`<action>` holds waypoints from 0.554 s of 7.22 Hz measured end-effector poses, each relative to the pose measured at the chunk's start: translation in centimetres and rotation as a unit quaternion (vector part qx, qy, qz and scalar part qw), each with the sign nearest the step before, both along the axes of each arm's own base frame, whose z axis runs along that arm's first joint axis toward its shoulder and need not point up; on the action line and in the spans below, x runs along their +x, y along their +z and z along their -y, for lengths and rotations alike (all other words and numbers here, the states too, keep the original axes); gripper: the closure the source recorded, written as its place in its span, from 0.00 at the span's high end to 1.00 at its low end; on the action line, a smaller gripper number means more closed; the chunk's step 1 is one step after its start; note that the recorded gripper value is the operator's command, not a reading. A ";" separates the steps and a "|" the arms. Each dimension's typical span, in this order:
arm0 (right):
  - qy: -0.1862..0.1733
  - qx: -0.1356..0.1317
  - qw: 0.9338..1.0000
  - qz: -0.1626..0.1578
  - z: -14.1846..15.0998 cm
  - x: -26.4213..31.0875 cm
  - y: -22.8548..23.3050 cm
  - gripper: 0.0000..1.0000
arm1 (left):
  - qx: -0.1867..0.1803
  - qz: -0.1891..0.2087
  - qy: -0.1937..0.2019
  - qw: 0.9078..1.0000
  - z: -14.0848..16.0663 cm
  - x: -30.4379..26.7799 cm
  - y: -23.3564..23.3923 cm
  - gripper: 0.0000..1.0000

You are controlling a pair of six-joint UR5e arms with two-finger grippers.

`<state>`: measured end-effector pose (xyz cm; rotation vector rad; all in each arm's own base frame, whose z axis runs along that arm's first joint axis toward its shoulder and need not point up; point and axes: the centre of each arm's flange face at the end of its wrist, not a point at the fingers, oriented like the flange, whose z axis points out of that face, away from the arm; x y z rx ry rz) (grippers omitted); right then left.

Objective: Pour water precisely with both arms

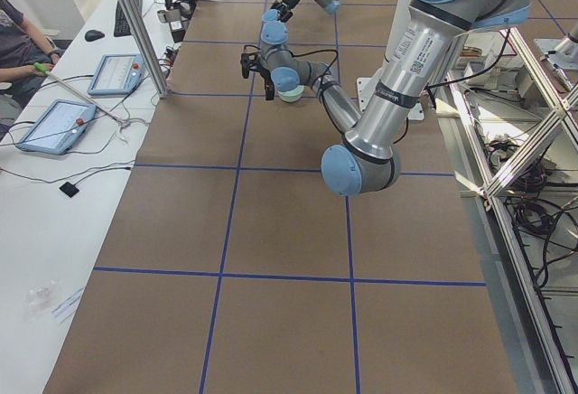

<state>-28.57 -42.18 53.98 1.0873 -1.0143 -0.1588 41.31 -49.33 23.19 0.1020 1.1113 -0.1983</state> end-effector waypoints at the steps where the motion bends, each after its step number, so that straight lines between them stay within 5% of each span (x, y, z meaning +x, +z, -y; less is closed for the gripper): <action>1: -0.014 -0.002 1.000 -0.002 -0.6 -1.4 -2.2 0.00 | 0.012 0.010 0.005 1.000 0.7 -1.1 1.2 0.99; 4: -0.058 -0.012 0.998 -0.024 -4.0 -8.8 -11.2 0.00 | 0.042 0.034 0.025 0.998 3.7 -7.3 5.7 0.99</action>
